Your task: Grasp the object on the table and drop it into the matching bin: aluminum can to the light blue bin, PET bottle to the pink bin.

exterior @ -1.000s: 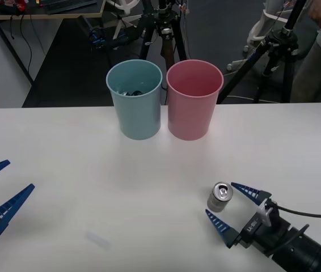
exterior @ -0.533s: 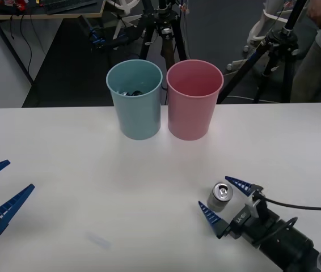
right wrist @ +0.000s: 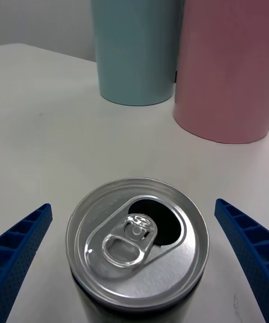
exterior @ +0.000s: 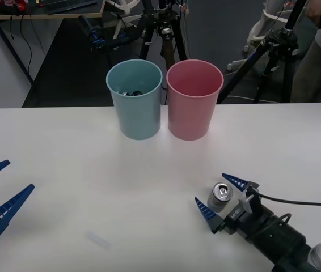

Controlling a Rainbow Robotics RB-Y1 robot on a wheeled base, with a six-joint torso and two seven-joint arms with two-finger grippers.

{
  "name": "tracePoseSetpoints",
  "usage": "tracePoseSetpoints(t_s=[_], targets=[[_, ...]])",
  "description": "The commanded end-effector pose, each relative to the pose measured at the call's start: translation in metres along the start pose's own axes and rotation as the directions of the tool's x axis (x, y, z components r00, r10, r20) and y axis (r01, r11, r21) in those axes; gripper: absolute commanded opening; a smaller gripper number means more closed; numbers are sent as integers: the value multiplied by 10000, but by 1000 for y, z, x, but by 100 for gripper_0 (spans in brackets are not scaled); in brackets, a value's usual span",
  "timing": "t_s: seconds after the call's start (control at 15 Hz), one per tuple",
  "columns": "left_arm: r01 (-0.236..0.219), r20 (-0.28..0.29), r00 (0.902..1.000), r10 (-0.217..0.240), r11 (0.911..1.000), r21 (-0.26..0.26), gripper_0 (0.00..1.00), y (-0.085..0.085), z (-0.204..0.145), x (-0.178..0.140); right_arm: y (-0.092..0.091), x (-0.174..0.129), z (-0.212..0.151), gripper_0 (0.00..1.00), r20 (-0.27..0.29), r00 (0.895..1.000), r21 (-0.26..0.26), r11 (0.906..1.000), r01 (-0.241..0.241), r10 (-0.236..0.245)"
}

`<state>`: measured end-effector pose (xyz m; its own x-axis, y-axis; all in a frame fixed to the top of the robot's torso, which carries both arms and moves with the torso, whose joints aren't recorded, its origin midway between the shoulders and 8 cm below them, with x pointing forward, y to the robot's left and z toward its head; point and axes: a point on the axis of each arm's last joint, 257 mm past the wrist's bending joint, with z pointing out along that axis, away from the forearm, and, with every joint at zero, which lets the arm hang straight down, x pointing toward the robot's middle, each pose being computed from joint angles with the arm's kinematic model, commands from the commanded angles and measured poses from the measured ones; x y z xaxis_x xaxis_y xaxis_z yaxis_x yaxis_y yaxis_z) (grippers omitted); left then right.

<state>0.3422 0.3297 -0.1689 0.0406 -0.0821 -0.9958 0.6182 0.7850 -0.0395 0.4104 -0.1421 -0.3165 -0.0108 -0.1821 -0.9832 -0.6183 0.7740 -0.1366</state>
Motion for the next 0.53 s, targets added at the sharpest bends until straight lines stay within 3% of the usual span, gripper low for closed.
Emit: tracePoseSetpoints(t_s=[0.07,0.13,0.2,0.27,0.53], targets=[[-1,0,10000,1,10000,0,100,0,0,0,0,2,0,100,-95,9999,42,10000,63,-63],[-1,0,10000,1,10000,0,100,0,0,0,-1,3,0,69,-105,9999,39,10000,75,-74],[-1,0,10000,1,10000,0,100,0,0,0,-1,4,-1,12,-135,9999,58,10000,41,-40],[-1,0,10000,1,10000,0,100,0,0,0,-2,5,-2,0,-159,9999,73,10000,15,-14],[-1,0,10000,1,10000,0,100,0,0,0,-3,5,-3,0,-182,9998,29,10000,-11,11]])
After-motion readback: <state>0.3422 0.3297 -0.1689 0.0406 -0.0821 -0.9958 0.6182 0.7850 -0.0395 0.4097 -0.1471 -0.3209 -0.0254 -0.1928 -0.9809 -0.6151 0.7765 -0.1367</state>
